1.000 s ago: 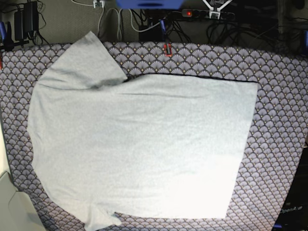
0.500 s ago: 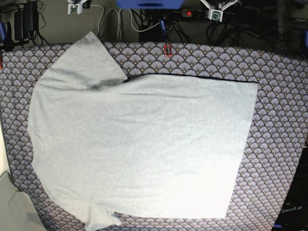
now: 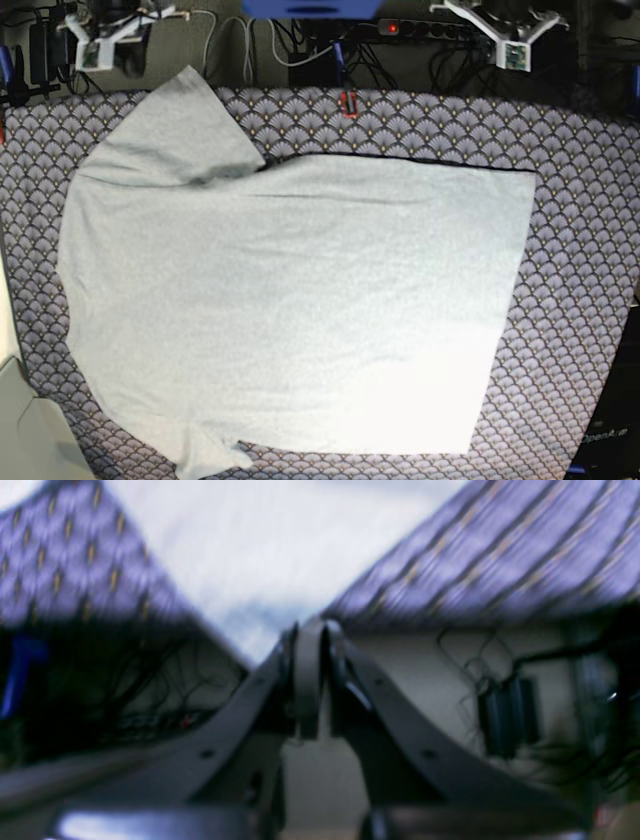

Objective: Fold the T-shirt properly
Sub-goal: 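Lower both grippers toward the shirt's collar-side corners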

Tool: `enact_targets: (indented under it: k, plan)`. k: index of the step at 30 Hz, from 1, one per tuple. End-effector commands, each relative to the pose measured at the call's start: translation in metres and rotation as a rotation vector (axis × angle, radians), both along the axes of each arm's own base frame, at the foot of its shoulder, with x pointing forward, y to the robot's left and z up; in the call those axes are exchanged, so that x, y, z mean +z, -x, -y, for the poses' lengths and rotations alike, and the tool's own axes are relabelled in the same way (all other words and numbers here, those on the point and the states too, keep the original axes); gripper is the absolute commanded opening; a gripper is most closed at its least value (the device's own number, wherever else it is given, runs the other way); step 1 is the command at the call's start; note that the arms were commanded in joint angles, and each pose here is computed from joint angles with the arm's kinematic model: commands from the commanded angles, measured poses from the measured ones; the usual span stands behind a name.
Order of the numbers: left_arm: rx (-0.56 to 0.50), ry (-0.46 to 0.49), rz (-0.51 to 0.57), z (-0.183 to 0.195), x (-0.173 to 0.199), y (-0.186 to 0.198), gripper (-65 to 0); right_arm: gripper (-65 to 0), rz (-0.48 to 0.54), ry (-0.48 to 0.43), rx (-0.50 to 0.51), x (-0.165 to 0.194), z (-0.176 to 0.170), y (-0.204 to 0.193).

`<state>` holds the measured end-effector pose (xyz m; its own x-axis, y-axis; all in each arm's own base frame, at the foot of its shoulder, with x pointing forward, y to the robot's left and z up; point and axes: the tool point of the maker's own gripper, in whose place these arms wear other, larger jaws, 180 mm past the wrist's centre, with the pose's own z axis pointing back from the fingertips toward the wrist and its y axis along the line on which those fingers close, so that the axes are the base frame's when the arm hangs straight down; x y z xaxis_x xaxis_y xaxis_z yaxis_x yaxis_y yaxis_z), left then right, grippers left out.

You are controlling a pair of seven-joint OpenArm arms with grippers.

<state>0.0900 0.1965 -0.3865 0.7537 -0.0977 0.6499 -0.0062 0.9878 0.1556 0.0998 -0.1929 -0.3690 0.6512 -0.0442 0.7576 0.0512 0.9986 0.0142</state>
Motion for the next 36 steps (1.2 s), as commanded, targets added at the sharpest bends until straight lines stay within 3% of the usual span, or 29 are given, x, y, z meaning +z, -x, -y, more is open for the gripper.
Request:
enact_targets:
  k: [1, 5, 8, 11, 13, 19, 27, 36]
  plan:
    - [0.015, 0.006, 0.024, -0.004, 0.007, -0.001, -64.5, -53.6, 0.030, -0.008, -0.001, 0.007, 0.000, -0.009]
    - [0.115, 0.051, 0.056, -0.028, 0.014, -0.004, -62.0, -42.5, 0.020, -0.091, -0.057, 0.006, 0.009, -0.027]
    - [0.190, 0.067, 0.117, -0.053, 0.026, -0.017, -50.9, -41.4, 0.053, -0.202, -0.004, 0.015, -0.003, -0.051]
    - [0.223, 0.096, 0.095, -0.065, 0.026, -0.020, -39.2, -41.3, 0.072, -0.282, -0.001, 0.024, 0.001, -0.066]
    - [0.231, 0.126, 0.089, -0.070, 0.028, -0.028, -35.4, -41.2, 0.082, -0.325, -0.002, 0.030, 0.003, -0.078]
    - [0.298, 0.193, 0.111, -0.084, 0.037, -0.041, -35.1, -41.0, 0.066, -0.424, -0.090, 0.034, 0.035, -0.100]
    - [0.333, 0.172, 0.142, -0.101, 0.046, -0.047, -35.1, -41.0, -0.023, -0.545, -0.210, 0.000, 0.058, -0.093]
    - [0.334, 0.167, 0.184, -0.105, 0.053, -0.060, -35.0, -41.3, -0.087, -0.552, -0.188, -0.033, 0.052, -0.071]
